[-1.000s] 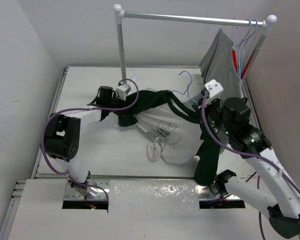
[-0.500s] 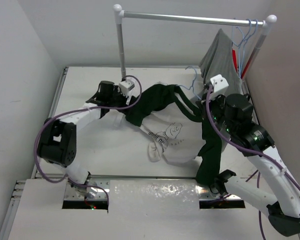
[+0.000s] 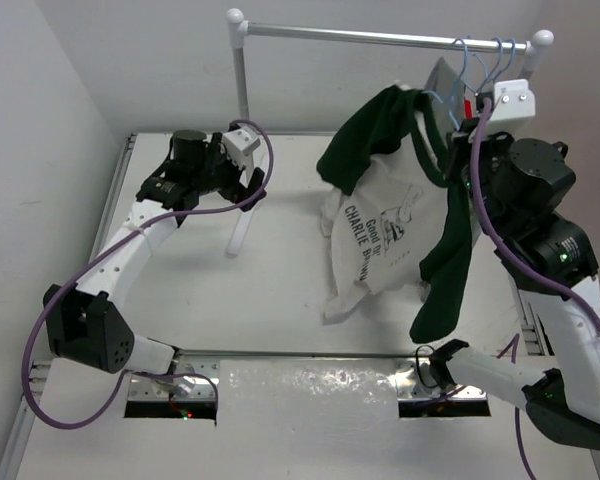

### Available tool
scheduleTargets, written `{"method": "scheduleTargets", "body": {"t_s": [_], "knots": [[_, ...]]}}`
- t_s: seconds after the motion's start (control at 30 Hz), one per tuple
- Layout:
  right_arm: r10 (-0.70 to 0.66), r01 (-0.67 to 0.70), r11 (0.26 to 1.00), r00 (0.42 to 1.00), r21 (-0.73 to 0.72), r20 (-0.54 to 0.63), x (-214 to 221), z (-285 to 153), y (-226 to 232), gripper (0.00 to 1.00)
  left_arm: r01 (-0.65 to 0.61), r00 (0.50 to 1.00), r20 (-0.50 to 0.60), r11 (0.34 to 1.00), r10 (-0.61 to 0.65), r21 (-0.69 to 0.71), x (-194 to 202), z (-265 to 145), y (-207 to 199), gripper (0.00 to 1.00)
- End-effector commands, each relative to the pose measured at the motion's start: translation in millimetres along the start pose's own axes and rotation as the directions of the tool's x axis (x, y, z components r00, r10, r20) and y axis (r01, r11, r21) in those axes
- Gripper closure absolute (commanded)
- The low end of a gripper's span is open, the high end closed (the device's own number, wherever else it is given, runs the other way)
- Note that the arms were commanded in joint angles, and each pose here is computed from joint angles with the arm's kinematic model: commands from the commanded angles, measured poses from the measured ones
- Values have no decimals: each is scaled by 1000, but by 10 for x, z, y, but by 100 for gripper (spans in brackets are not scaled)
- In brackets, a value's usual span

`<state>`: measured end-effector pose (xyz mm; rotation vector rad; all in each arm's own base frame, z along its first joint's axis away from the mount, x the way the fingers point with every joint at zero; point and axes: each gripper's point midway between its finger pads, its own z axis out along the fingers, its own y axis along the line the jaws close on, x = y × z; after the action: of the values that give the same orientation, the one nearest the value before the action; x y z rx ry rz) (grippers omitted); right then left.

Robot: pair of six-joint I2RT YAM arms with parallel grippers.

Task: Place the t-shirt on the hanger
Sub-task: Place the hanger at the clothesline.

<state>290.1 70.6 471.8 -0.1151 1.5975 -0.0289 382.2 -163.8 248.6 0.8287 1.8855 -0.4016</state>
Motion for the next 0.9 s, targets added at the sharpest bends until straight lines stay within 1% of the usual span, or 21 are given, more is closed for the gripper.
{"method": "scheduleTargets", "body": {"t_s": [0.0, 0.17, 0.3, 0.4, 0.43, 0.47, 0.57, 0.6, 0.63, 0.67, 0.73, 0.87], "knots": [[16, -31, 986, 995, 165, 94, -371, -27, -326, 100, 12, 998, -67, 1000, -11, 18, 205, -27, -36, 3], [-3, -13, 981, 997, 195, 79, -371, 129, -306, 100, 21, 998, -54, 999, -19, 30, 188, -17, -60, 3], [-3, -8, 981, 998, 193, 55, -329, 369, -178, 100, 27, 999, -49, 998, -24, 54, 188, -16, -108, 3], [-20, 10, 974, 999, 227, 40, -322, 546, -153, 100, 26, 998, -56, 998, -22, 56, 225, -7, -114, 4], [-13, 0, 972, 999, 236, 52, -388, 564, -161, 100, 28, 998, -61, 998, -25, 56, 254, -6, -120, 4], [-42, 30, 968, 998, 248, 46, -404, 596, -181, 100, 28, 998, -62, 998, -24, 58, 262, -7, -126, 4], [-47, 35, 957, 998, 287, 34, -427, 769, -239, 100, 24, 998, -68, 997, -19, 70, 302, -23, -160, 4], [-44, 38, 960, 999, 277, 17, -392, 831, -243, 100, 25, 997, -70, 997, -20, 72, 313, -26, -168, 4], [-36, 33, 953, 999, 302, 3, -381, 951, -358, 100, 21, 997, -70, 997, -16, 73, 314, -40, -174, 4], [8, -6, 953, 1000, 302, -3, -339, 1023, -369, 100, 22, 997, -72, 997, -16, 72, 321, -44, -175, 4], [7, 2, 949, 1000, 315, -27, -281, 1109, -421, 100, 18, 997, -75, 997, -12, 73, 335, -52, -181, 4], [17, 5, 953, 998, 302, -68, -50, 1293, -381, 100, 16, 997, -80, 997, -10, 75, 367, -49, -188, 4]]}}
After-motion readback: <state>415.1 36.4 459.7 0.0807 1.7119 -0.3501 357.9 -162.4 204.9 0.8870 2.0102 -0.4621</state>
